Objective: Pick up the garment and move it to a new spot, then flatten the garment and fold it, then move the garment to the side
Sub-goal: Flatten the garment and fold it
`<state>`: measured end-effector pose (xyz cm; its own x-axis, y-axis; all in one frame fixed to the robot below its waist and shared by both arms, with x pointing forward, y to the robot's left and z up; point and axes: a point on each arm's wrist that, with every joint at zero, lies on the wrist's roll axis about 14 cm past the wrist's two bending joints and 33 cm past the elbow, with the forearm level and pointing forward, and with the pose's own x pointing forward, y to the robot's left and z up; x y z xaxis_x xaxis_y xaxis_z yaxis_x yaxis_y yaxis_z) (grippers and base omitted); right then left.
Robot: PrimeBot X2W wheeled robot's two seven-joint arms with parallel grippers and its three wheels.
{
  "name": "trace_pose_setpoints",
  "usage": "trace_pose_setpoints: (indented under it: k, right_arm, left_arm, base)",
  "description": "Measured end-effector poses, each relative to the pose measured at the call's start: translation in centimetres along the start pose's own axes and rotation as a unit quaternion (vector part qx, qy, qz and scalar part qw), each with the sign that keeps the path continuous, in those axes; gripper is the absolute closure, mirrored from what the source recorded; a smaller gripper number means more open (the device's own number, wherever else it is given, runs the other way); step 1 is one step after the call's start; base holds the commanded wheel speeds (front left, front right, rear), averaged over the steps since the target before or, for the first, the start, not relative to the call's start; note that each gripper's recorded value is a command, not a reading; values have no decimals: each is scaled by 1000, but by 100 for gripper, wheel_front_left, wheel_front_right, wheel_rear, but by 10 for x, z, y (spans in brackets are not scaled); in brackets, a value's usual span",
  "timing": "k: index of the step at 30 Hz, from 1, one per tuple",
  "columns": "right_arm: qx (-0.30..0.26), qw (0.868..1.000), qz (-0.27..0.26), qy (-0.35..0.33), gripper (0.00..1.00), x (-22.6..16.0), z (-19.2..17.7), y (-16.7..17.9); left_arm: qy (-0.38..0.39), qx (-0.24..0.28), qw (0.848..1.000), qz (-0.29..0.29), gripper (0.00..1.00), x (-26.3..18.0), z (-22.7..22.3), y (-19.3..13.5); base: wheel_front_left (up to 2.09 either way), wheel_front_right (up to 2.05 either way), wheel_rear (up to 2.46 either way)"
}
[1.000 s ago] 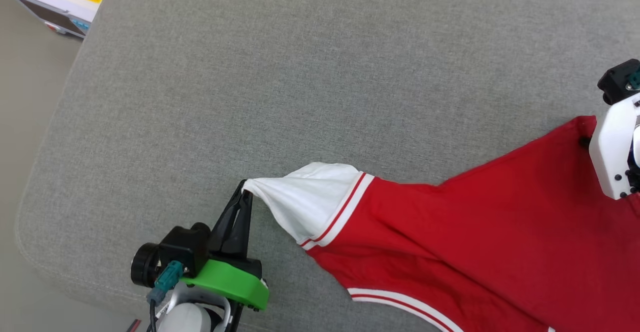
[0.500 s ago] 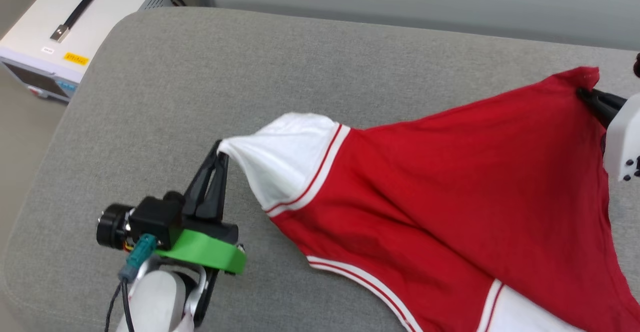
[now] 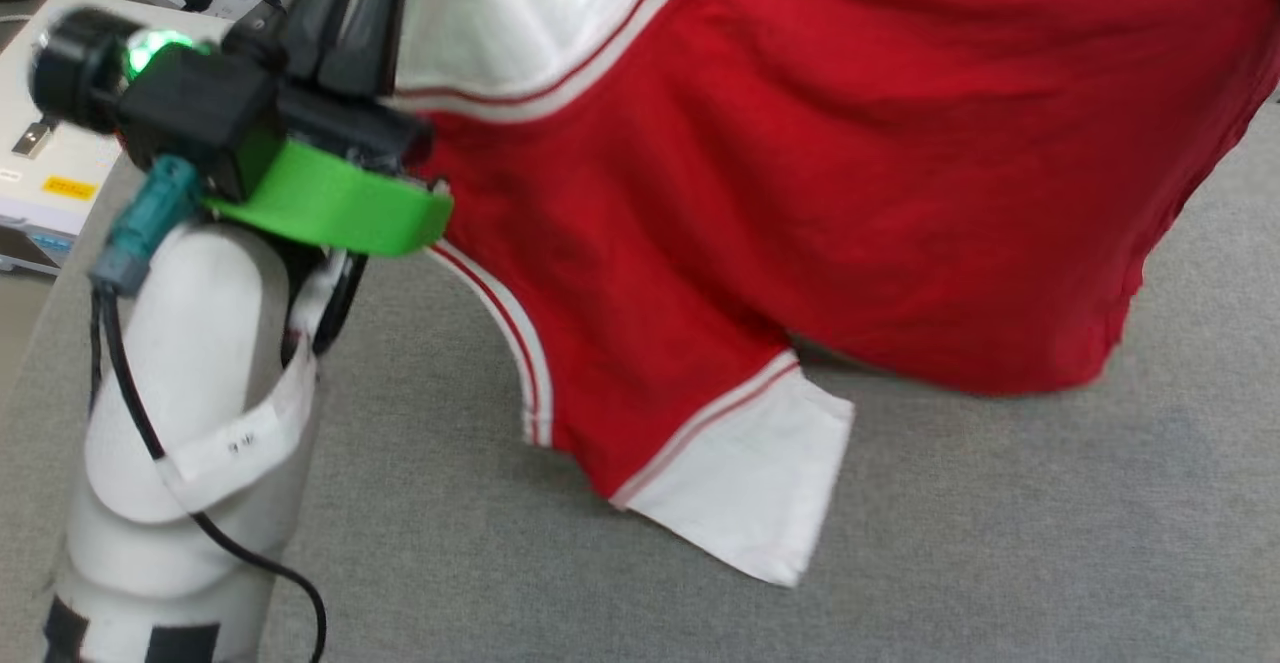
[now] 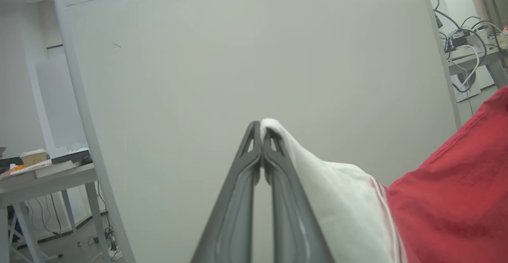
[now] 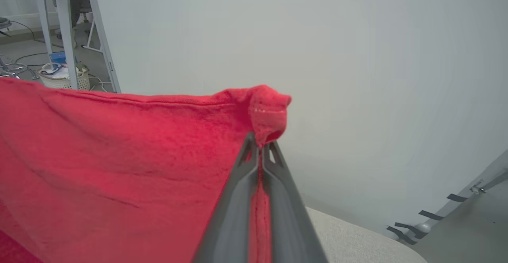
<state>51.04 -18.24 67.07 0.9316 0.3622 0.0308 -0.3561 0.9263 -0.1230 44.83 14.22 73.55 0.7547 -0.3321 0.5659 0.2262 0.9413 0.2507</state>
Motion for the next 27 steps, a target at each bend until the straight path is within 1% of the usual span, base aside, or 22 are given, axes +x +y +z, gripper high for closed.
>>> trace_pose_setpoints:
  k: [3, 5, 11, 14, 18, 27]
  right_arm:
    - [-5, 999, -11, -41, 100, 6, 26, -7]
    - [-8, 998, -16, -57, 100, 11, 36, -10]
    - [-18, 996, -27, -79, 100, 30, 52, -20]
    - [-24, 996, -32, -86, 100, 44, 55, -25]
    - [-23, 995, -43, -89, 100, 68, 56, -37]
    - [-23, 993, -69, -98, 100, 136, 47, -63]
  left_arm:
    - [-37, 15, 999, -24, 100, 31, 23, -3]
    - [-54, 21, 998, -37, 100, 48, 33, -5]
    - [-80, 32, 995, -58, 100, 88, 42, -4]
    - [-79, 38, 994, -66, 100, 106, 35, -3]
    - [-74, 42, 994, -66, 100, 130, 20, 6]
    - [-65, 64, 993, -72, 100, 188, -25, 18]
  base:
    - [0, 0, 0]
    - [0, 0, 0]
    - [0, 0, 0]
    - [0, 0, 0]
    - [0, 0, 0]
    - [0, 0, 0]
